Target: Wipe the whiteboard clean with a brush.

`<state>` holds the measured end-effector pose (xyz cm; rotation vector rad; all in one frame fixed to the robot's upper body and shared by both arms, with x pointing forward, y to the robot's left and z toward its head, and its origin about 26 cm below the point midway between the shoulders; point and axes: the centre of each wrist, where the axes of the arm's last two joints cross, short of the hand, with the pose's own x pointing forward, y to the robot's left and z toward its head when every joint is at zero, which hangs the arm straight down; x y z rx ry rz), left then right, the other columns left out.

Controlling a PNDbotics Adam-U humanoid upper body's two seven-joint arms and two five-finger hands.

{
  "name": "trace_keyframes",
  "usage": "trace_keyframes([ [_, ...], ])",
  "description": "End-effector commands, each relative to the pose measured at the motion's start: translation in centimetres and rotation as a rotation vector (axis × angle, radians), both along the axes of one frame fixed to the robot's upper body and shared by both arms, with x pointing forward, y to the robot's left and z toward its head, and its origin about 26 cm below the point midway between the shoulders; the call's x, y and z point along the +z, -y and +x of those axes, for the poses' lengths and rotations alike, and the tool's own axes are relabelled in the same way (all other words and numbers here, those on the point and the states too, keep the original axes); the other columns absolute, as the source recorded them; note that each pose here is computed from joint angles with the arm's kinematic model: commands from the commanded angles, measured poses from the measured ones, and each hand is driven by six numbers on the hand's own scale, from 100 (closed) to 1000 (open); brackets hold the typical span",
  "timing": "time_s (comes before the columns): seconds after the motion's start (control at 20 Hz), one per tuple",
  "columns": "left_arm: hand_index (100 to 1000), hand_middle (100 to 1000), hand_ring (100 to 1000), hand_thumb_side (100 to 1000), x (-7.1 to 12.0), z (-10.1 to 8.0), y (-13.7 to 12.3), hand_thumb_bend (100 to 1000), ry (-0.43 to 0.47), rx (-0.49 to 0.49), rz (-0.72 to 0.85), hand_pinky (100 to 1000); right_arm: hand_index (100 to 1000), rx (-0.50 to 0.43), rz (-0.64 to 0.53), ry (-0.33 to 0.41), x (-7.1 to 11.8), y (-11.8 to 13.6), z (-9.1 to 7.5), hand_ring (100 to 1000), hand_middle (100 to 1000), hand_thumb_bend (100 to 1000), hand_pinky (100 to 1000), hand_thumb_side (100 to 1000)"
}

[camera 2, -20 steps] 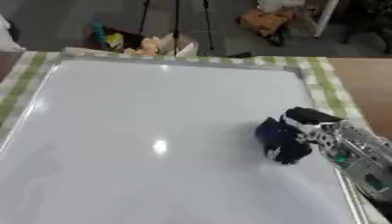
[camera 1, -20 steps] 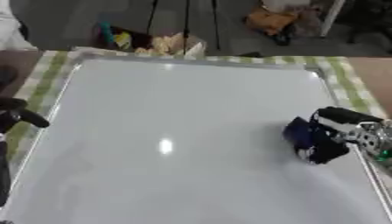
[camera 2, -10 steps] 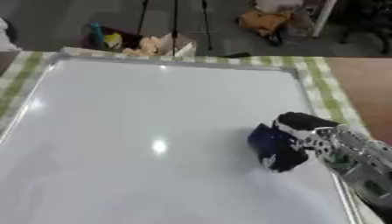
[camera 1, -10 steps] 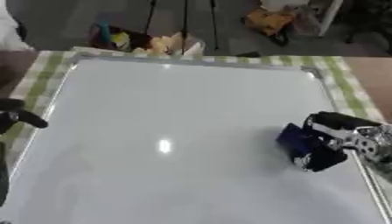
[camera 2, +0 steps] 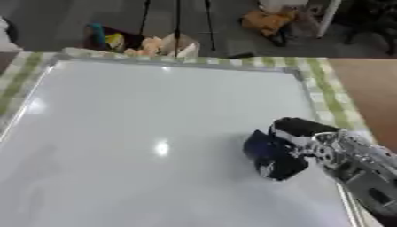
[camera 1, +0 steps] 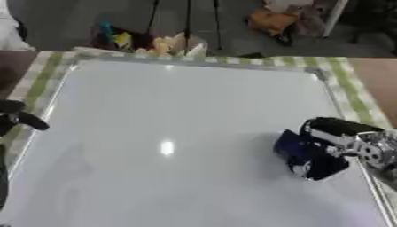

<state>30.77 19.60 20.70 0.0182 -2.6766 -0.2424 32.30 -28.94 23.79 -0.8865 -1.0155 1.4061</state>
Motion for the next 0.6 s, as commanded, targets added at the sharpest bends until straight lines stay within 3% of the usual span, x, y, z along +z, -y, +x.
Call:
trace_keyframes([
  [0.05, 622, 796, 906, 971, 0.8, -0.3, 0.3, 100, 0.031, -0.019, 0.009, 458, 229, -0.157, 0.029, -0.16, 1.0, 0.2, -0.2, 756, 549, 100, 626, 337],
  [0.6, 622, 796, 906, 971, 0.8, -0.3, 0.3, 100, 0.031, -0.021, 0.011, 458, 232, -0.288, 0.023, -0.155, 0.7, 2.4, 2.2, 767, 559, 100, 640, 343],
])
